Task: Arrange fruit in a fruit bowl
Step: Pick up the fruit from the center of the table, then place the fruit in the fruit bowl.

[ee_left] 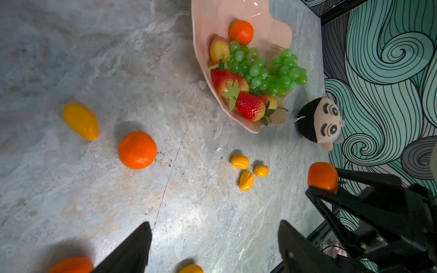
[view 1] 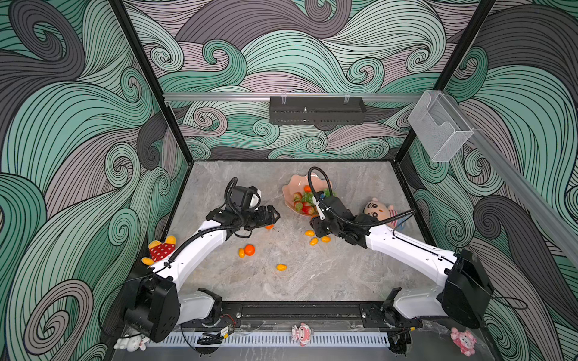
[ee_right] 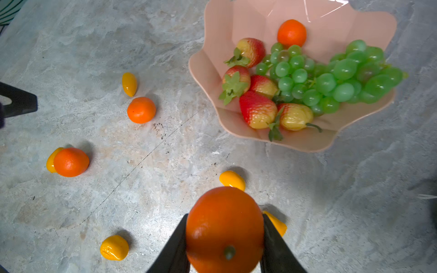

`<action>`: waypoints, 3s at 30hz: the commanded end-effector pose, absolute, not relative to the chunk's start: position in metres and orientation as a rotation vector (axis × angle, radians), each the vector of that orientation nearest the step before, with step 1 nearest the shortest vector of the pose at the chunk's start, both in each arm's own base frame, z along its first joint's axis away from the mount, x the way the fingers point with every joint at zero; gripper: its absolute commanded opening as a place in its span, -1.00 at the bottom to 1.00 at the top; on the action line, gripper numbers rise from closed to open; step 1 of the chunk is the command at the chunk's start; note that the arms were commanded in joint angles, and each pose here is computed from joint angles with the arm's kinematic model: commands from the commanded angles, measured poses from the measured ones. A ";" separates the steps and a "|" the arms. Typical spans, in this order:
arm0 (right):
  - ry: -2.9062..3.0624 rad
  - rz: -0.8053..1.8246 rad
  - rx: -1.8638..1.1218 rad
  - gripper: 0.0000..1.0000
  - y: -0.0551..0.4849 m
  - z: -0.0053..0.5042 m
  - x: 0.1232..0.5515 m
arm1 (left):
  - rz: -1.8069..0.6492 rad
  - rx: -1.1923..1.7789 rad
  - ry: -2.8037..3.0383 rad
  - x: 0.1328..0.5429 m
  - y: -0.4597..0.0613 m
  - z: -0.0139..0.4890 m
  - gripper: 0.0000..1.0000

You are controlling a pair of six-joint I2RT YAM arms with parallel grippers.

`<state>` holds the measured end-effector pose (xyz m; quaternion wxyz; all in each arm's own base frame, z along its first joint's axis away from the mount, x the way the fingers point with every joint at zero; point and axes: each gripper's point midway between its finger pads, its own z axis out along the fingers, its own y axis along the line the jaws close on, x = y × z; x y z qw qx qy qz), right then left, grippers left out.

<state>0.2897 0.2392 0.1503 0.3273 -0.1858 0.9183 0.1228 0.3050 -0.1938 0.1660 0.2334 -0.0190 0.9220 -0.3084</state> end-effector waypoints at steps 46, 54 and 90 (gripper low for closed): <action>2.692 0.378 -0.461 -0.22 0.222 0.090 0.501 | -0.842 0.153 2.489 0.453 -0.265 0.159 0.97; 2.738 0.358 -0.470 -0.22 0.222 0.069 0.507 | -0.844 0.152 2.498 0.454 -0.265 0.155 0.97; 2.474 0.341 -0.447 0.11 0.224 0.207 0.452 | -0.742 0.140 2.355 0.397 -0.225 0.241 0.97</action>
